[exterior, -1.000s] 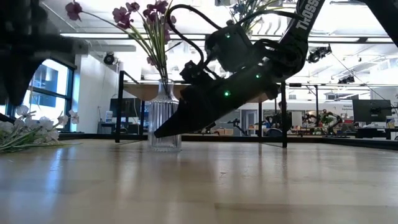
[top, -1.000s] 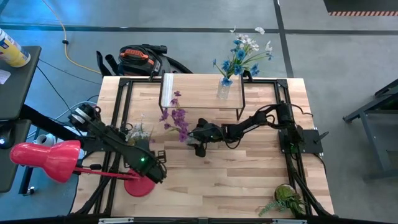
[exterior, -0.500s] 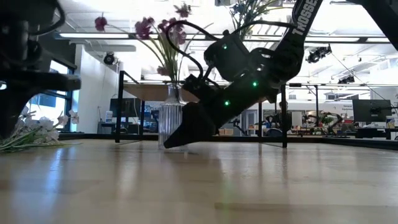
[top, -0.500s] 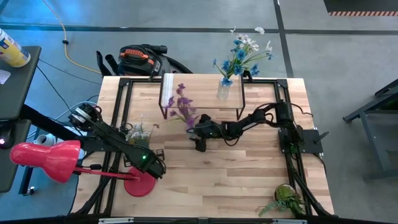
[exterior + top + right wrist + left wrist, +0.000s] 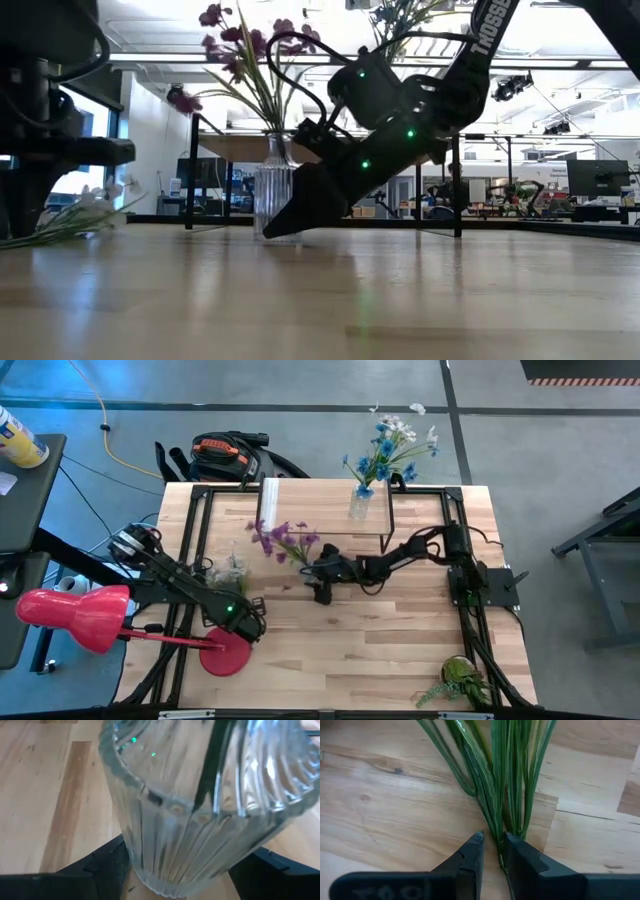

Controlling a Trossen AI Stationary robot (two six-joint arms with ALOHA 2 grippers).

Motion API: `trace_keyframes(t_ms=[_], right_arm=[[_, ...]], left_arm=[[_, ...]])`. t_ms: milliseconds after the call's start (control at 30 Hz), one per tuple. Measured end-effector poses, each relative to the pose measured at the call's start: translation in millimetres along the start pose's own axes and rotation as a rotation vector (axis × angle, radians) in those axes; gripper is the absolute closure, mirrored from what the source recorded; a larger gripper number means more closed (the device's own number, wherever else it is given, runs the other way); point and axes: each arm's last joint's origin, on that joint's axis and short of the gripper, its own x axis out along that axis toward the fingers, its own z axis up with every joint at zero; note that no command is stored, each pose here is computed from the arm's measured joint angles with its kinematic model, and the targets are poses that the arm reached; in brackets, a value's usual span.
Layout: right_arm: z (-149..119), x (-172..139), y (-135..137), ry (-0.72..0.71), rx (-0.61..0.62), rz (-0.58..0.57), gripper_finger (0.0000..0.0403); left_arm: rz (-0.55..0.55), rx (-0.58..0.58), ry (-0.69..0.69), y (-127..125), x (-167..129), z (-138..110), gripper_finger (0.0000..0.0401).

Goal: Pick and place flowers into a vace then onto a shelf
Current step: Put the white flowers into the transparent vase

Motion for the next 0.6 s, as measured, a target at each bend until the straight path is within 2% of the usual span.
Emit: trace_keyframes(t_ms=[100,167,267,367,600], right_arm=[[0,-1,5,-0.001,-0.006,0.006,0.0122],[0,-1,7,-0.002,-0.009,0.010,0.0123],[0,-1,9,-0.002,-0.012,0.014,0.0121],[0,-1,9,-0.001,-0.011,0.014,0.0117],[0,-2,9,0.003,0.009,0.015,0.0118]], left_arm=[[-0.031,-0.002,-0.009,-6,-7,-3,0.0288],[-0.095,-0.015,0.020,-16,-19,-9,0.0288],[-0.084,-0.006,-0.031,-15,-23,-6,0.0288],[-0.111,-0.001,-0.005,-19,-29,-9,0.0288],[-0.024,0.076,0.003,-14,-28,-7,0.0288]])
